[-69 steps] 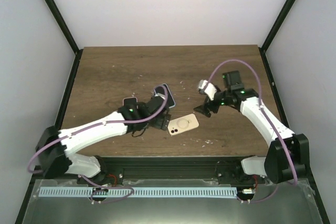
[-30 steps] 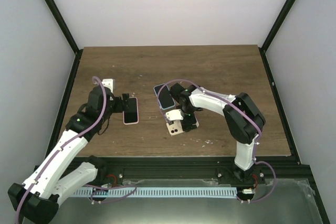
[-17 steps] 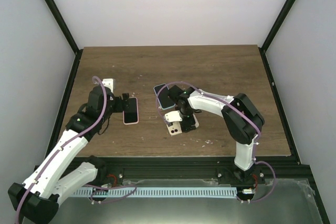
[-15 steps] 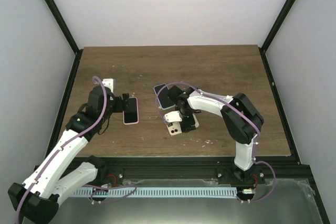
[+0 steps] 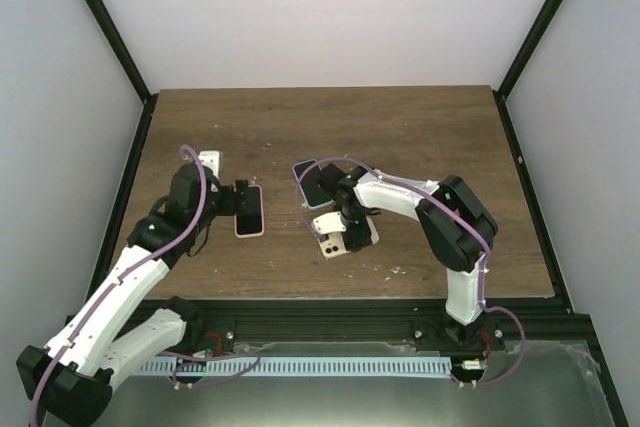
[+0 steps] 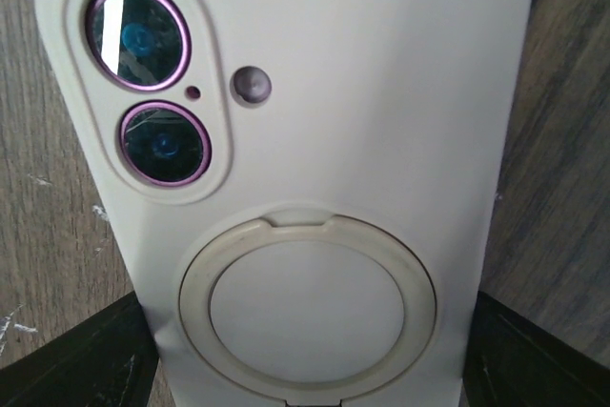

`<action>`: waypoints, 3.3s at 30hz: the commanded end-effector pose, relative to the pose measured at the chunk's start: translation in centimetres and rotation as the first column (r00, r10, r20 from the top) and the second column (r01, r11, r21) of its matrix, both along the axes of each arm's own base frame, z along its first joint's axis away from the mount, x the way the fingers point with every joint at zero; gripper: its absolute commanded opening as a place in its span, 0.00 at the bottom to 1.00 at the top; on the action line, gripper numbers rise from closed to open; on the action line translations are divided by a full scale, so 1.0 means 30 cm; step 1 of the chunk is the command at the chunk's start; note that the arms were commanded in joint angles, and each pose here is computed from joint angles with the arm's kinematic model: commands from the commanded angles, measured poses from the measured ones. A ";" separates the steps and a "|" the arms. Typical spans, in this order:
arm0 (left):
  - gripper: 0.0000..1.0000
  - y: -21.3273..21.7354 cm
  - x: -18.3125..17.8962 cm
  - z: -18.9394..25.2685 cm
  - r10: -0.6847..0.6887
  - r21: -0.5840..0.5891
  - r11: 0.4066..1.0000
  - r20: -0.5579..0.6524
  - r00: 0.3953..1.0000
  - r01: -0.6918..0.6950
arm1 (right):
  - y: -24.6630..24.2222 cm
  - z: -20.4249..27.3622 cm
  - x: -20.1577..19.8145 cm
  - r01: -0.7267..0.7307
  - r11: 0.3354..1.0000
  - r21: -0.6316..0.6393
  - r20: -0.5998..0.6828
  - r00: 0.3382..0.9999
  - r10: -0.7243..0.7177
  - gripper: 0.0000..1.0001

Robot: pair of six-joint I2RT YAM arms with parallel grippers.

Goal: Take the phone out of the phone case
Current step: Pick up the phone at the center of the board, then adjust the phone.

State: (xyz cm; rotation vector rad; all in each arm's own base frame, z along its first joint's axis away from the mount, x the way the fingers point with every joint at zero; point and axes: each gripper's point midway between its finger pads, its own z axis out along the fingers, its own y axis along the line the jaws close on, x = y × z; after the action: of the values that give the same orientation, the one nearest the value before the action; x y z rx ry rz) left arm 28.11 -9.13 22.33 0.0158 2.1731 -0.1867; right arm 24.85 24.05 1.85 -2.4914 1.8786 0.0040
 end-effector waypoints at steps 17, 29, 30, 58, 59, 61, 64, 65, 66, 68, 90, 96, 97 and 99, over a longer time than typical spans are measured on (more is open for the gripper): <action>0.67 -0.581 -0.540 0.093 -0.855 0.304 0.494 0.337 0.393 0.815 | 0.000 0.416 -0.251 0.155 0.905 0.397 -0.380 0.925 0.009 0.42; 0.67 -0.731 -0.635 -0.086 -0.985 0.803 0.110 0.011 0.170 0.586 | 0.007 0.421 -0.334 0.180 0.902 0.393 -0.451 0.892 0.019 0.41; 0.68 -0.741 -0.634 -0.069 -0.987 0.813 0.122 0.036 0.159 0.569 | 0.010 0.414 -0.348 0.174 0.907 0.384 -0.456 0.890 0.022 0.41; 0.50 -0.736 -0.636 -0.174 -0.986 0.818 -0.044 -0.130 0.109 0.574 | 0.063 0.453 -0.424 0.142 0.910 0.390 -0.488 0.870 0.073 0.42; 0.47 -0.742 -0.634 -0.175 -0.985 0.818 -0.052 -0.136 0.104 0.573 | 0.066 0.457 -0.428 0.147 0.908 0.392 -0.493 0.867 0.073 0.42; 0.38 -0.751 -0.624 -0.178 -0.983 0.822 -0.067 -0.152 0.105 0.566 | 0.074 0.468 -0.437 0.153 0.905 0.398 -0.501 0.862 0.075 0.42; 0.28 -0.756 -0.611 -0.174 -0.981 0.821 -0.073 -0.160 0.107 0.566 | 0.073 0.466 -0.453 0.145 0.908 0.393 -0.502 0.861 0.080 0.42; 0.26 -0.755 -0.611 -0.175 -0.982 0.818 -0.075 -0.162 0.102 0.571 | 0.074 0.466 -0.455 0.144 0.908 0.393 -0.502 0.861 0.080 0.42; 0.23 -0.752 -0.609 -0.179 -0.981 0.816 -0.079 -0.166 0.101 0.573 | 0.073 0.465 -0.455 0.144 0.908 0.392 -0.503 0.861 0.080 0.42; 0.16 -0.747 -0.603 -0.182 -0.979 0.816 -0.083 -0.174 0.106 0.572 | 0.077 0.468 -0.456 0.148 0.907 0.395 -0.508 0.858 0.081 0.42; 0.00 -0.656 -0.569 -0.023 -0.945 0.355 0.311 0.020 0.326 0.882 | 0.109 0.622 -0.329 0.173 0.773 0.610 -0.211 0.976 -0.052 0.89; 0.00 -0.664 -0.556 0.002 -0.932 0.269 0.357 0.040 0.360 0.895 | 0.093 0.655 -0.371 0.131 0.751 0.647 -0.174 0.985 -0.021 0.69; 0.00 -0.667 -0.554 0.006 -0.930 0.263 0.363 0.048 0.363 0.894 | 0.089 0.645 -0.370 0.129 0.759 0.638 -0.170 0.985 -0.025 0.62; 0.00 -0.674 -0.549 0.014 -0.928 0.257 0.370 0.063 0.367 0.893 | 0.082 0.619 -0.361 0.134 0.777 0.615 -0.167 0.985 -0.038 0.52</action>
State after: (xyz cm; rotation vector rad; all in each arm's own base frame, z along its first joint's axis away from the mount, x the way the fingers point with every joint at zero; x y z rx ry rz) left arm 11.59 -27.95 19.55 1.4642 1.7473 -0.4669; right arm 13.40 26.36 20.47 -1.9816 1.6736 0.7714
